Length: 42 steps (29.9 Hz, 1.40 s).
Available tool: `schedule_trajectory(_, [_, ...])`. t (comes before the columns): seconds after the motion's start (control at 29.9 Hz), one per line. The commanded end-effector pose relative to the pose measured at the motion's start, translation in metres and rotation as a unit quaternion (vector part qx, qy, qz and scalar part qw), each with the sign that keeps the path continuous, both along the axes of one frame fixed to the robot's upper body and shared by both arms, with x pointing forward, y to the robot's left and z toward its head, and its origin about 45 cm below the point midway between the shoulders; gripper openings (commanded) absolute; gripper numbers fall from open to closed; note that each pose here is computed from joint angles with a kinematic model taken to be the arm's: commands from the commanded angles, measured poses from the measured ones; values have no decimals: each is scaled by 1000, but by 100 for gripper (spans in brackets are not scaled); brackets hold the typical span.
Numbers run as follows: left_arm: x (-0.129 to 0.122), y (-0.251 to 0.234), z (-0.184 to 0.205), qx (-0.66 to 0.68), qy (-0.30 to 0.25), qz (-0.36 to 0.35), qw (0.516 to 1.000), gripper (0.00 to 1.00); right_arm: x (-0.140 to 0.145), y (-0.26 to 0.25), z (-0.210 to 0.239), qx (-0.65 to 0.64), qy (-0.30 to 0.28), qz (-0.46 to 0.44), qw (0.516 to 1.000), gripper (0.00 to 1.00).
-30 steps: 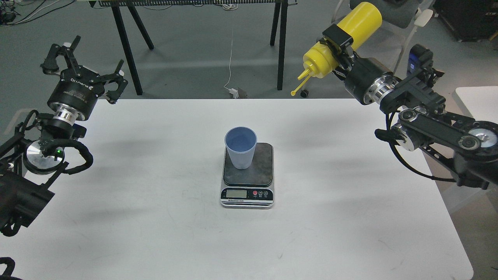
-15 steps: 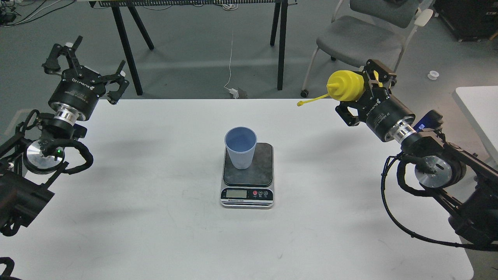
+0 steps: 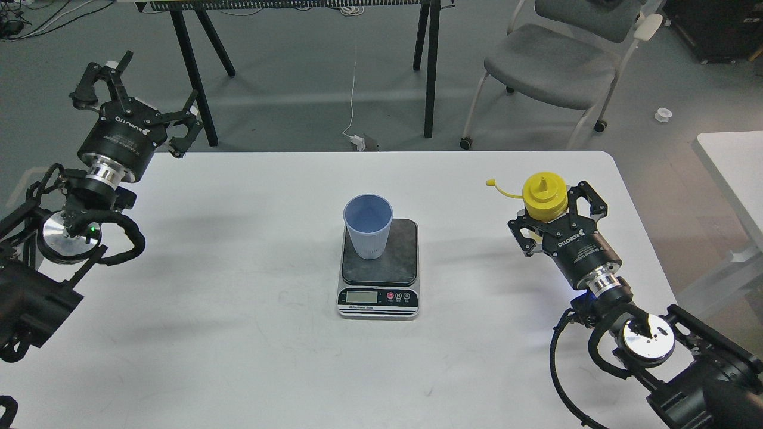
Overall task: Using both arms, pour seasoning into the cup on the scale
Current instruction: 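Lower the yellow bottle onto the table with the right gripper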
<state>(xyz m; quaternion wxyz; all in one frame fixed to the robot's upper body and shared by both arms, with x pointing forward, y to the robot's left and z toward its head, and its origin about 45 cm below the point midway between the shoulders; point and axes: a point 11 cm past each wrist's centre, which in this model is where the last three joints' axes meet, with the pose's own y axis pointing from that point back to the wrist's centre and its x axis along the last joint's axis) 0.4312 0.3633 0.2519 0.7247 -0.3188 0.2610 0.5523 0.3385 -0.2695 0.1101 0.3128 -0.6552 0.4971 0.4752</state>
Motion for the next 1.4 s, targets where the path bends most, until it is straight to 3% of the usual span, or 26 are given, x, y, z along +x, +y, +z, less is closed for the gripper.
schedule_trajectory(0.0, [0, 1, 0, 1, 0, 1, 1000, 100, -4, 7, -11, 16, 14, -10, 1000, 37])
schedule_trajectory(0.6, [-2, -2, -2, 3, 3, -6, 1000, 100, -24, 14, -37, 27, 49, -19, 998, 45])
schedule_trajectory(1.04, [-2, -7, 2, 3, 1, -10, 1000, 100, -30, 7, -43, 21, 57, -25, 998, 84])
schedule_trajectory(1.1, [-2, -7, 2, 3, 1, -10, 1000, 100, -33, 6, -46, 21, 61, -26, 998, 97])
schedule_trajectory(1.37, [-3, -2, 4, 8, 0, -7, 1000, 100, -52, -5, -58, 11, 81, -32, 996, 99])
